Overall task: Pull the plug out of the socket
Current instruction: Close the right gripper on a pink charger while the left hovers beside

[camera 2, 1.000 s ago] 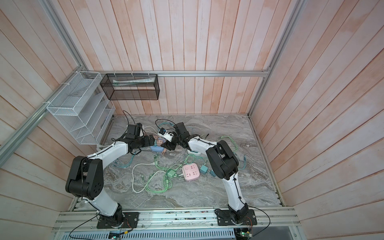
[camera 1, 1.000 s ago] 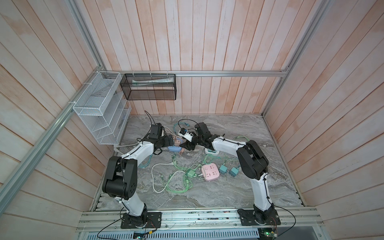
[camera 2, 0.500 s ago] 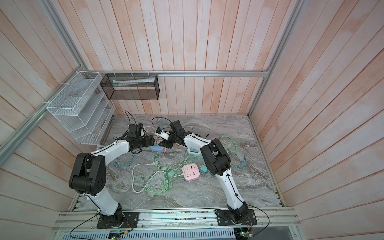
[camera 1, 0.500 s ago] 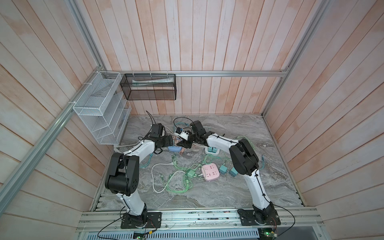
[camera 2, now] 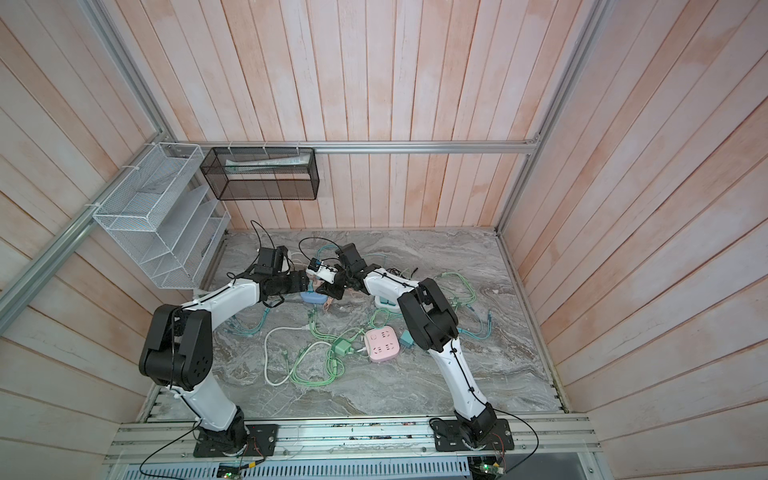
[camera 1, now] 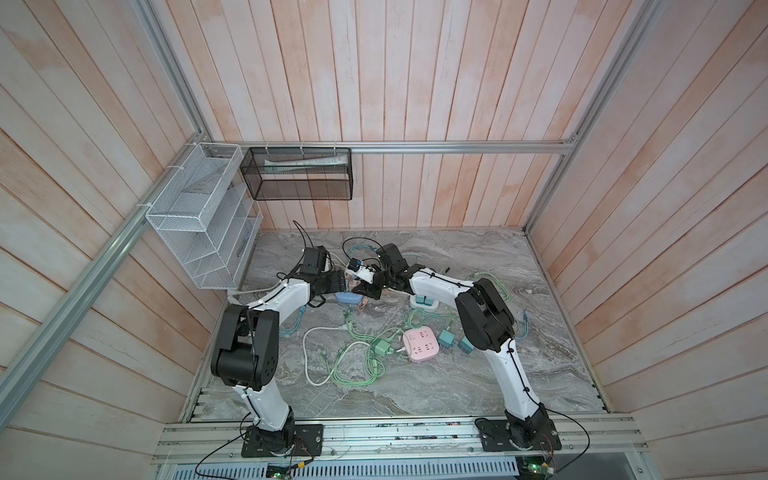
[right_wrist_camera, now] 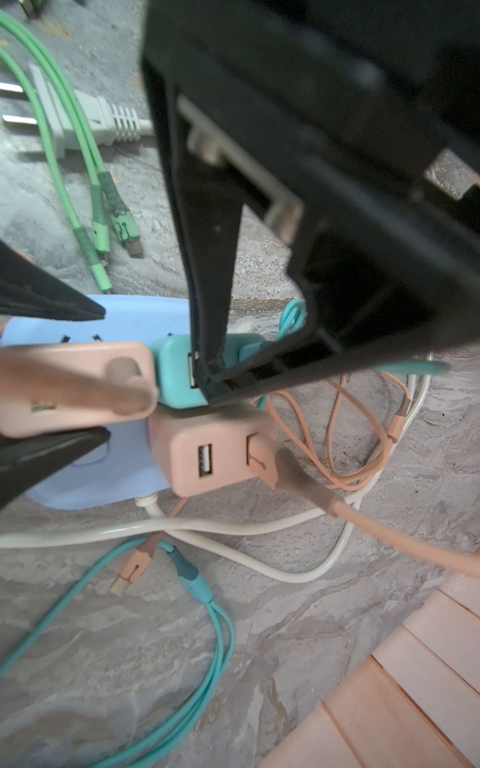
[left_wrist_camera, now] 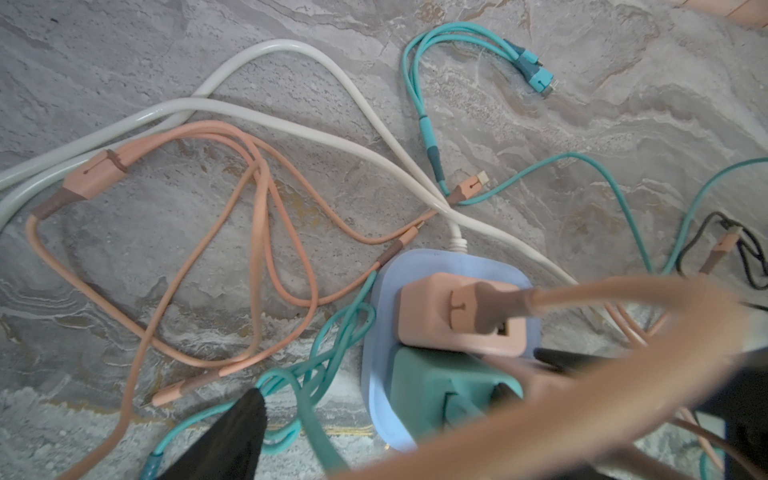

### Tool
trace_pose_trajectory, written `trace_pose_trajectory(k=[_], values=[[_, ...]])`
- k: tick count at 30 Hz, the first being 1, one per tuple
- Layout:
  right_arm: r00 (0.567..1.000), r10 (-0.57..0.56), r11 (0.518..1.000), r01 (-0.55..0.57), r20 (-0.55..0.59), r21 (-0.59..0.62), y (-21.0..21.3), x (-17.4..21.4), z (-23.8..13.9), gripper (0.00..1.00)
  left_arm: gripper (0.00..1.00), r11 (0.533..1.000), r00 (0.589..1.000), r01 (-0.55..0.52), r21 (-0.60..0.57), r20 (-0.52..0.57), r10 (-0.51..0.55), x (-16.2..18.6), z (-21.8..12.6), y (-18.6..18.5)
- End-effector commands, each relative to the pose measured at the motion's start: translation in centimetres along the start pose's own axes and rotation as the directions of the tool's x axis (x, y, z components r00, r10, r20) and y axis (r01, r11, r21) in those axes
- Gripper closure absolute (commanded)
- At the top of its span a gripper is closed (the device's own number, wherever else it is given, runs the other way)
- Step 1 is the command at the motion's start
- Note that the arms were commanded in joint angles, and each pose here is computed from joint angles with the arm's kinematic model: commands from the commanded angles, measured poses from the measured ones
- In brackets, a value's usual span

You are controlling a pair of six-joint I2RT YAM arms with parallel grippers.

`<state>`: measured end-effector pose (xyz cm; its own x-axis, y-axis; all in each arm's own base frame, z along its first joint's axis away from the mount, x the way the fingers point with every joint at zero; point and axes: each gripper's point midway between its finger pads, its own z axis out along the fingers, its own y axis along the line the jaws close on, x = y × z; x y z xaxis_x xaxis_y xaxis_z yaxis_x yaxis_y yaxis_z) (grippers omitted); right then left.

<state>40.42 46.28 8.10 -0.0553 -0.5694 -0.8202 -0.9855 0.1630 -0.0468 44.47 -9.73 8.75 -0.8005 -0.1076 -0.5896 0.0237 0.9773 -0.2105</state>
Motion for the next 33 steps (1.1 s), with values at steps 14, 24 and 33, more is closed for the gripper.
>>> trace_pose_trajectory(k=[14,24,33], values=[[0.998,0.02,1.0,-0.021,-0.066,-0.014,1.4,1.7,1.3,0.76,0.22,1.0,0.994,-0.022,-0.01,-0.111,0.021,2.7,1.6,0.5],[0.997,0.035,0.999,-0.036,-0.07,-0.013,1.7,1.5,1.3,0.81,0.22,0.999,0.991,-0.039,-0.023,-0.13,0.035,3.4,1.7,0.3],[0.997,0.039,0.999,-0.04,-0.061,-0.019,1.9,1.0,1.1,0.92,0.22,0.999,0.994,-0.035,0.0,-0.108,0.035,2.8,0.9,-0.2]])
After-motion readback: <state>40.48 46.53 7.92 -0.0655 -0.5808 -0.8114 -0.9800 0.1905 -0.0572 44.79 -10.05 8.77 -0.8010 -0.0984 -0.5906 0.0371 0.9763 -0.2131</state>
